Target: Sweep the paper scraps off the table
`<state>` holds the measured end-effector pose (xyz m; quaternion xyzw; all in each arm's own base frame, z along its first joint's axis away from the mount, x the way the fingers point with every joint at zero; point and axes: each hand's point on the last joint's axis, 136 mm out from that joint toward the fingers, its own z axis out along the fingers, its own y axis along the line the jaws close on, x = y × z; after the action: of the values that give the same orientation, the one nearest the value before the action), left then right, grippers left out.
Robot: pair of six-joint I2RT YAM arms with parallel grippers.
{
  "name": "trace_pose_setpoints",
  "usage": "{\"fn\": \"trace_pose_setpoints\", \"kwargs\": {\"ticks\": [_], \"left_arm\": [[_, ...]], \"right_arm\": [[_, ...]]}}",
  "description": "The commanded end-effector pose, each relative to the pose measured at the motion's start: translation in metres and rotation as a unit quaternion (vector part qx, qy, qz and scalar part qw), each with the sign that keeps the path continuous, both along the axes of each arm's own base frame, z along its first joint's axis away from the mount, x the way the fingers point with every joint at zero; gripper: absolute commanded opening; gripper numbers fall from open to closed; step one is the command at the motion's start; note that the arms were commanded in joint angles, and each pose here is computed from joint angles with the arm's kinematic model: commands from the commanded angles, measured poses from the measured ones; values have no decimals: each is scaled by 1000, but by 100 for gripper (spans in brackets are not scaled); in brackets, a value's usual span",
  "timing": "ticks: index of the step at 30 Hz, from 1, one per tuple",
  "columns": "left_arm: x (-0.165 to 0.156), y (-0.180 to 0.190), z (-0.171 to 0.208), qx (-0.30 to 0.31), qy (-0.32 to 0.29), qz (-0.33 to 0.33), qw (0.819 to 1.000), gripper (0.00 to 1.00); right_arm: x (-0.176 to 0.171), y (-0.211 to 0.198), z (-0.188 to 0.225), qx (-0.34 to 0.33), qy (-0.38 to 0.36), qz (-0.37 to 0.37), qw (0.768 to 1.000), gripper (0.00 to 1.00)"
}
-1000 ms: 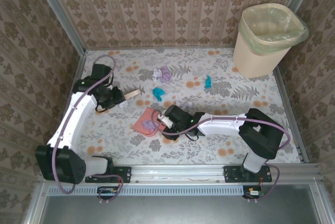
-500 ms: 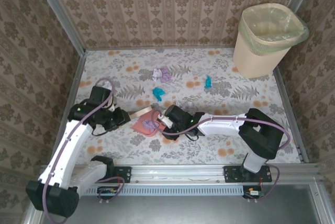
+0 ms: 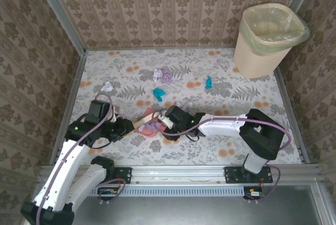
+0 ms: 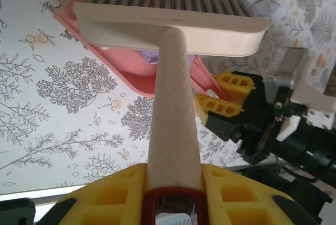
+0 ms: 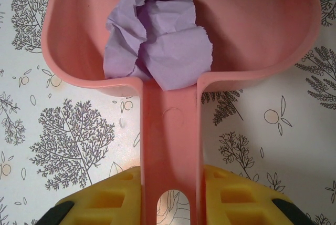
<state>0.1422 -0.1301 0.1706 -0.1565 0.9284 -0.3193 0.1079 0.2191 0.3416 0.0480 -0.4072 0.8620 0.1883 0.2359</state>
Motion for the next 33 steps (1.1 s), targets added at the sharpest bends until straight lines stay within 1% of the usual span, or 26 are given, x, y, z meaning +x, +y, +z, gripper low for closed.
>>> {"fn": "trace_pose_setpoints", "kwargs": {"ticks": [1,4,8,13,19,24,28,33], "left_arm": [[-11,7,11,4,7,14,1000,0],[-11,8,14,8,-2,12,1000,0],[-10,14,10,31,-6,9,999,0],[5,18,29,35,-52,20,998,0],[16,12,42,15,-74,18,997,0],[28,6,53,-10,-95,26,995,0],[49,4,79,-24,-142,50,988,0],[89,-2,127,-65,-220,89,969,0]], "right_arm": [[-1,2,1,5,11,-4,1000,0],[1,1,1,5,5,-7,1000,0],[2,-1,1,9,-2,-10,1000,0],[0,3,9,31,-3,-6,999,0],[-1,1,21,66,-31,-5,997,0],[-1,0,28,80,-44,-6,996,0],[0,-3,32,86,-54,-7,995,0],[2,-7,41,98,-73,-16,992,0]]}}
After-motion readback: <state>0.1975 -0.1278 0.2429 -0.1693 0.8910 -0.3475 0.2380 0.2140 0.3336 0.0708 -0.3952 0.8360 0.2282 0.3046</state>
